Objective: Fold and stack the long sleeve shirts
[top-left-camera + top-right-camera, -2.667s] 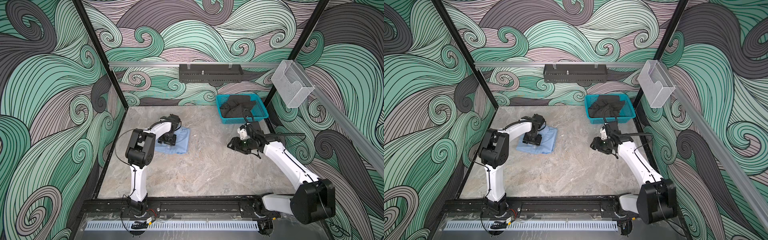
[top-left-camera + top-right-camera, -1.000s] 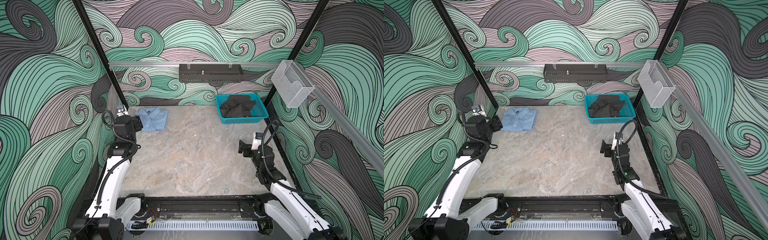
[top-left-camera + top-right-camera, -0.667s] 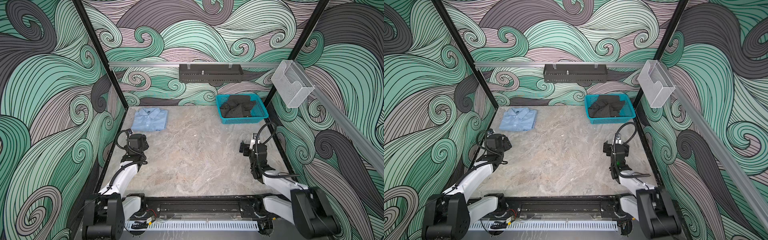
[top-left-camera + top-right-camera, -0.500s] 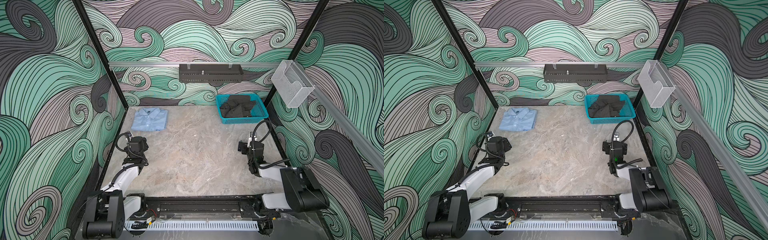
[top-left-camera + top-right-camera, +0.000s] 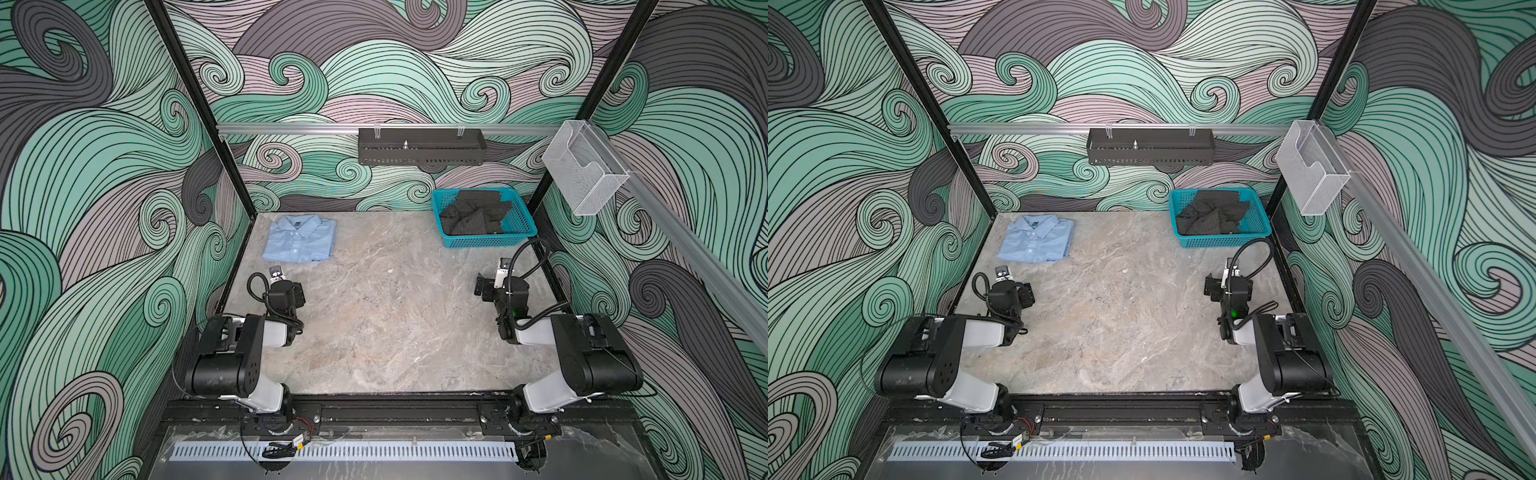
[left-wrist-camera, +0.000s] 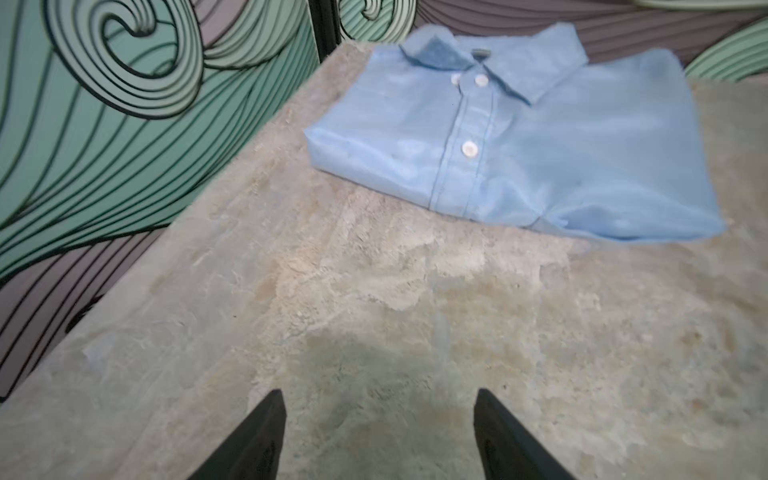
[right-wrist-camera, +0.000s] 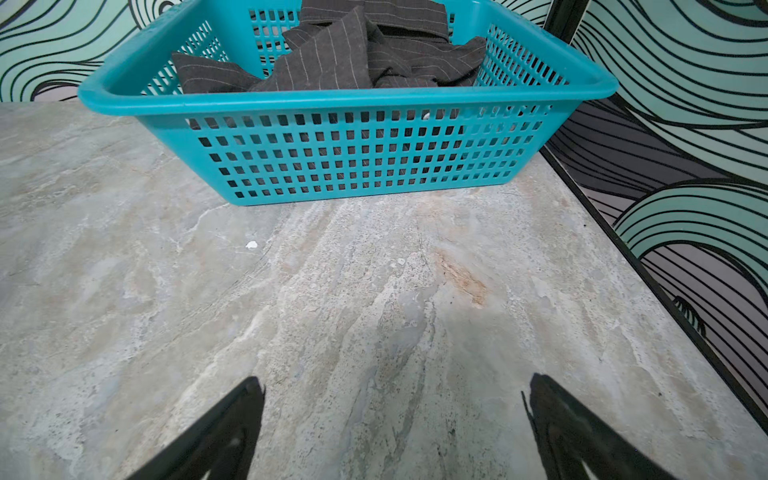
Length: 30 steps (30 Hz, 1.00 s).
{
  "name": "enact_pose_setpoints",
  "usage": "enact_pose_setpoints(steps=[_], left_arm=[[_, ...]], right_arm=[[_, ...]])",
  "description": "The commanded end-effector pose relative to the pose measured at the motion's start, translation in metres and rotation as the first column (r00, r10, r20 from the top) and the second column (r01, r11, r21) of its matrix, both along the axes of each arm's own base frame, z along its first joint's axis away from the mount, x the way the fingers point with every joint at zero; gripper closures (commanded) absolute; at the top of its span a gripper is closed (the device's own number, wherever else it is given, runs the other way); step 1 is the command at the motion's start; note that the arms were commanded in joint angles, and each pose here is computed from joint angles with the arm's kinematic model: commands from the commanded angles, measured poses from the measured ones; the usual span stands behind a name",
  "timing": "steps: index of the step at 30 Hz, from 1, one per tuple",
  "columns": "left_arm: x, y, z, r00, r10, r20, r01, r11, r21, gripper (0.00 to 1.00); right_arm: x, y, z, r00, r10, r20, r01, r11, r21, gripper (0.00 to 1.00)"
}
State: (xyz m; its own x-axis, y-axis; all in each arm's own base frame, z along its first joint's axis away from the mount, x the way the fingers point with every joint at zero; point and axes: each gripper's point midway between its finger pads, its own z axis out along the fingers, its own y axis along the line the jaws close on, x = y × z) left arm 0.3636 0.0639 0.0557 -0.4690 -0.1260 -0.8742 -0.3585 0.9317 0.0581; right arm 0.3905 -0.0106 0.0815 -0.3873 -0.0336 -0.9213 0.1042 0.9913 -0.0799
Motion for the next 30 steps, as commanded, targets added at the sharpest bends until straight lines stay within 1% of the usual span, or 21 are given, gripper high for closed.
enact_pose_setpoints(steps=[1,3,4,5,30], left_arm=[[0.0278,-0.0038,0.0306,0.996,-0.041,0.075,0.040,0.999,0.014,0.26],[0.0276,-0.0045,0.0294,0.996,-0.045,0.074,0.044,0.999,0.012,0.21],[0.0265,-0.0045,0.0289,0.998,-0.040,0.057,0.040,0.999,0.000,0.13],[0.0275,-0.0043,0.0297,0.997,-0.041,0.069,0.041,0.999,0.008,0.01],[0.0262,-0.0045,0.0299,0.997,-0.041,0.066,0.041,0.999,0.006,0.01]], right_arm=[[0.0055,0.0020,0.0115,0.999,0.012,0.036,-0.012,1.000,0.014,0.01],[0.0054,0.0021,0.0113,0.999,0.012,0.035,-0.012,1.000,0.014,0.01],[0.0055,0.0020,0.0112,0.999,0.012,0.034,-0.012,1.000,0.013,0.01],[0.0056,0.0024,0.0114,0.999,0.012,0.036,-0.013,1.000,0.014,0.01],[0.0060,0.0033,0.0103,0.999,0.016,0.030,-0.016,1.000,0.012,0.01]])
